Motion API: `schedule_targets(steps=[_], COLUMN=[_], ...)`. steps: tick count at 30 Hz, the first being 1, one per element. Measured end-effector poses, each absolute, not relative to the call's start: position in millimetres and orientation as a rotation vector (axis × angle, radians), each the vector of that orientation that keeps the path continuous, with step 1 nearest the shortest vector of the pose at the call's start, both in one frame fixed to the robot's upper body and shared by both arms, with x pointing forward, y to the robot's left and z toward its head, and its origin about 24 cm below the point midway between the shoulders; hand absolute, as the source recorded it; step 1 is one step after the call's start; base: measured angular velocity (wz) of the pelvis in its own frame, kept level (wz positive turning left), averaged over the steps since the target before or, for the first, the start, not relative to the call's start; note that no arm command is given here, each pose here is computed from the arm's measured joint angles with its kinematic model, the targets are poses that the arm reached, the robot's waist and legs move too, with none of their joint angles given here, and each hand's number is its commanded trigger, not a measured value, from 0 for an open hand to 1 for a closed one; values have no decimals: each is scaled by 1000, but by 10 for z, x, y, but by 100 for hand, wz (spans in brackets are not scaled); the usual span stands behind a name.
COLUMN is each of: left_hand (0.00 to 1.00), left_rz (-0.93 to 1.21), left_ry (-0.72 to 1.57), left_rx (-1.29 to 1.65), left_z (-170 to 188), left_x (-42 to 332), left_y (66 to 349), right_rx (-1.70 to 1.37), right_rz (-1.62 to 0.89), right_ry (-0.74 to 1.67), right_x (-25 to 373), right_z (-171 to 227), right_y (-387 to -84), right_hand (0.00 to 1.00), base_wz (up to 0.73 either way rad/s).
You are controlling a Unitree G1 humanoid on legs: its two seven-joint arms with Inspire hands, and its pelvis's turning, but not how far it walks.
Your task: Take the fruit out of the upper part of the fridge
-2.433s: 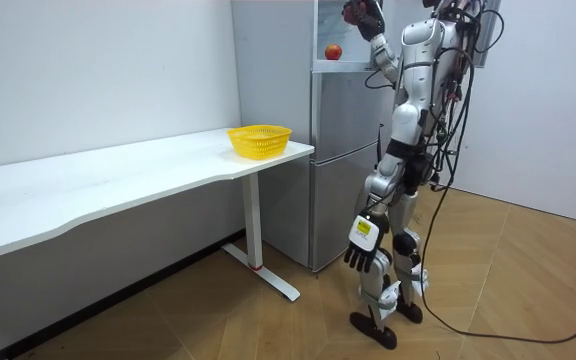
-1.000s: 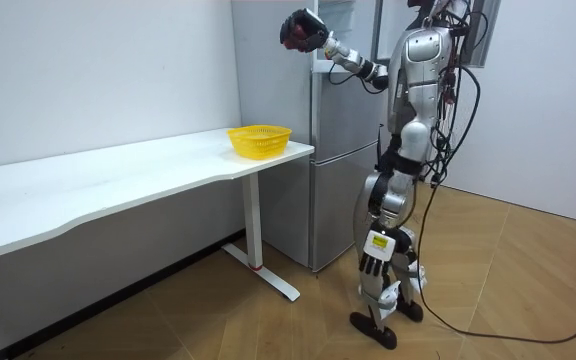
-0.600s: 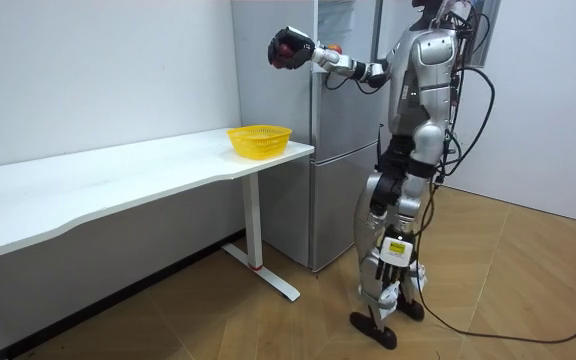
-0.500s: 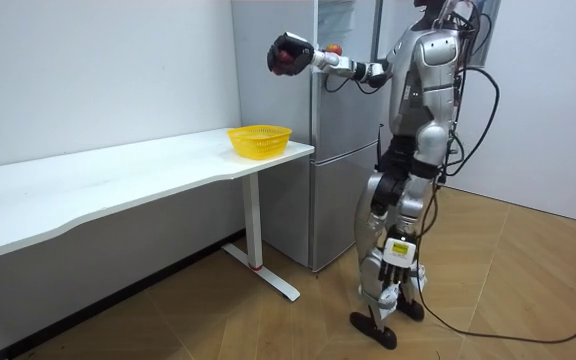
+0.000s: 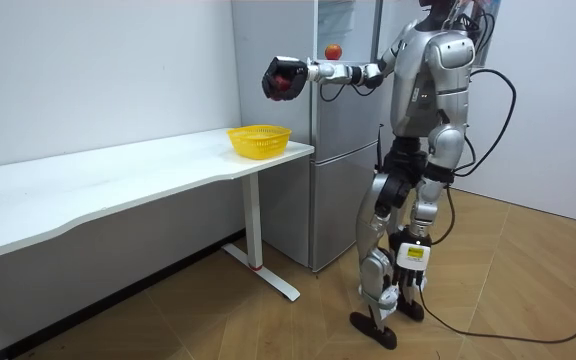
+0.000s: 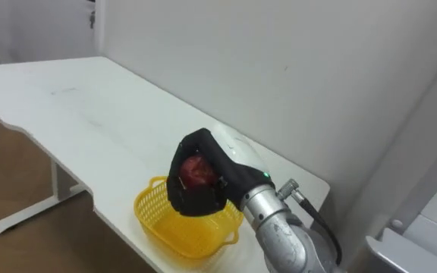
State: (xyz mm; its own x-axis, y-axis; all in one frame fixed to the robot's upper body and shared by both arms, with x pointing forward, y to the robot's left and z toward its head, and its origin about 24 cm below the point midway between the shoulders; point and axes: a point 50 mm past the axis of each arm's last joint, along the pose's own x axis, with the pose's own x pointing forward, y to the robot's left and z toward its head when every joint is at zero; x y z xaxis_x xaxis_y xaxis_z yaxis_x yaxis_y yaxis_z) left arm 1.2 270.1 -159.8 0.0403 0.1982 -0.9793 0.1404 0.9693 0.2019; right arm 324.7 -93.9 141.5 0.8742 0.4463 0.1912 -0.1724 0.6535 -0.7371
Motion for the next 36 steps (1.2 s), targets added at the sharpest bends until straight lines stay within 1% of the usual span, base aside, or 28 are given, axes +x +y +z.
schedule_targets(steps=[10,17,31,32,33,36], left_hand=[0,0,0,0,0,0], left_rz=[29,39,45,48,52,55], left_ry=[1521,1481,1487,1487,1486,1486], left_rx=[327,344,347,349,353,357], left_z=[-1594,-1586,-1586,-1586,-1585,-1585], left_x=[90,181,174,172,170,167], left_y=[2714,2708,2707,2708,2710,2712], right_rx=[-723,-738,-717,-715,-714,-717], right_rz=[396,380,345,343,339,329], right_ry=[-344,-246,-246,-246,-246,-236], right_x=[3240,3316,3328,3329,3330,3339], right_z=[1334,1137,1141,1141,1141,1119], right_y=[-836,-928,-968,-970,-972,-990], right_hand=[100,100,100,70,1,0], base_wz=[1,1,1,0,0,0])
